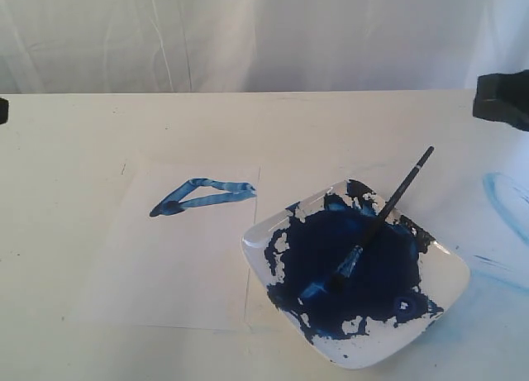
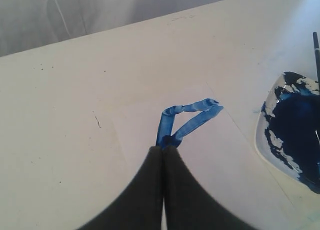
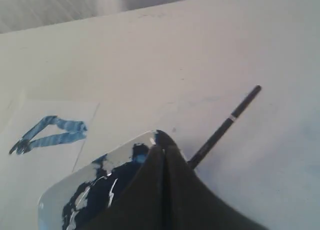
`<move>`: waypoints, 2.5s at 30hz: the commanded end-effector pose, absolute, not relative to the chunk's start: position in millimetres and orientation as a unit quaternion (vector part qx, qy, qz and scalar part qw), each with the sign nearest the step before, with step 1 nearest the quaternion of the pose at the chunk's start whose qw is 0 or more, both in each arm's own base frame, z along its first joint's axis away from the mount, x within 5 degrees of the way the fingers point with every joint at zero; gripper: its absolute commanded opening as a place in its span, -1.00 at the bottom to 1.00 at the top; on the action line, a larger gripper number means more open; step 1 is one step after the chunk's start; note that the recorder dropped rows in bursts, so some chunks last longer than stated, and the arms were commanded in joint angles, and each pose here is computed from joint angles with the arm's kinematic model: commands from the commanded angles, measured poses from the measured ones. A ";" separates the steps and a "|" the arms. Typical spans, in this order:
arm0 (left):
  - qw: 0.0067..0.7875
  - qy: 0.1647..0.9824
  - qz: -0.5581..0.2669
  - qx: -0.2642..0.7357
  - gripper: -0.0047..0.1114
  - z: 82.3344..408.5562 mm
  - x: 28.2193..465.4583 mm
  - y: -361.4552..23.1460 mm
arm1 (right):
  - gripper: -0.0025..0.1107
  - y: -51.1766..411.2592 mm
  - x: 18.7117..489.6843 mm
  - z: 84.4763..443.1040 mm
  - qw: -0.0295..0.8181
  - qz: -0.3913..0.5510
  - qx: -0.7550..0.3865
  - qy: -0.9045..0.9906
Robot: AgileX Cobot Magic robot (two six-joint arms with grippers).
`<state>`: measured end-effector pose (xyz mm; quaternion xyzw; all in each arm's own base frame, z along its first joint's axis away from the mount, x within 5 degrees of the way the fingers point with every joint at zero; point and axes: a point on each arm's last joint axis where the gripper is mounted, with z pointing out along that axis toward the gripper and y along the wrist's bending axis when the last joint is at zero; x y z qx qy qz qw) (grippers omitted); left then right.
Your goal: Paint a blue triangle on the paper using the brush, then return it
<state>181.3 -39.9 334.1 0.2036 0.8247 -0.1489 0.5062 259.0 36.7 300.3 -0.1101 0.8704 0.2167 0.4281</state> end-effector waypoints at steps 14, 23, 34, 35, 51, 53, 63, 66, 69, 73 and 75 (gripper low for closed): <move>0.507 0.821 -0.156 0.212 -0.92 338.5 171.8 -42.4 | -0.96 66.4 209.8 332.2 0.470 0.231 -0.262 0.811; 0.507 0.821 -0.156 0.212 -0.92 338.5 171.8 -42.4 | -0.96 67.3 209.4 332.1 0.469 0.232 -0.264 0.810; 0.507 0.821 -0.156 0.212 -0.92 338.5 171.8 -42.4 | -0.96 63.5 160.5 371.9 0.539 0.241 -0.233 0.773; 0.507 0.821 -0.156 0.212 -0.92 338.5 171.8 -42.4 | -0.96 62.9 153.7 376.5 0.548 0.244 -0.227 0.767; 0.507 0.821 -0.156 0.212 -0.92 338.5 171.8 -42.4 | -0.96 53.5 46.5 418.0 0.633 0.345 -0.107 0.684; 0.507 0.821 -0.156 0.212 -0.92 338.5 171.8 -42.4 | -0.96 51.3 48.2 414.9 0.636 0.314 -0.115 0.695; 0.507 0.821 -0.156 0.212 -0.92 338.5 171.8 -42.4 | -0.96 17.0 59.9 382.4 0.666 0.180 0.039 0.723; 0.507 0.821 -0.156 0.212 -0.92 338.5 171.8 -42.4 | -0.96 10.3 60.8 365.2 0.691 0.138 0.043 0.708; 0.507 0.821 -0.156 0.212 -0.92 338.5 171.8 -42.4 | -0.96 6.7 61.4 346.5 0.707 0.097 0.028 0.700; 0.507 0.821 -0.156 0.212 -0.92 338.5 171.8 -42.4 | -0.96 4.5 65.3 316.9 0.710 0.059 0.010 0.701; 0.507 0.821 -0.156 0.212 -0.92 338.5 171.8 -42.4 | -0.96 4.5 67.4 302.5 0.702 0.053 0.005 0.710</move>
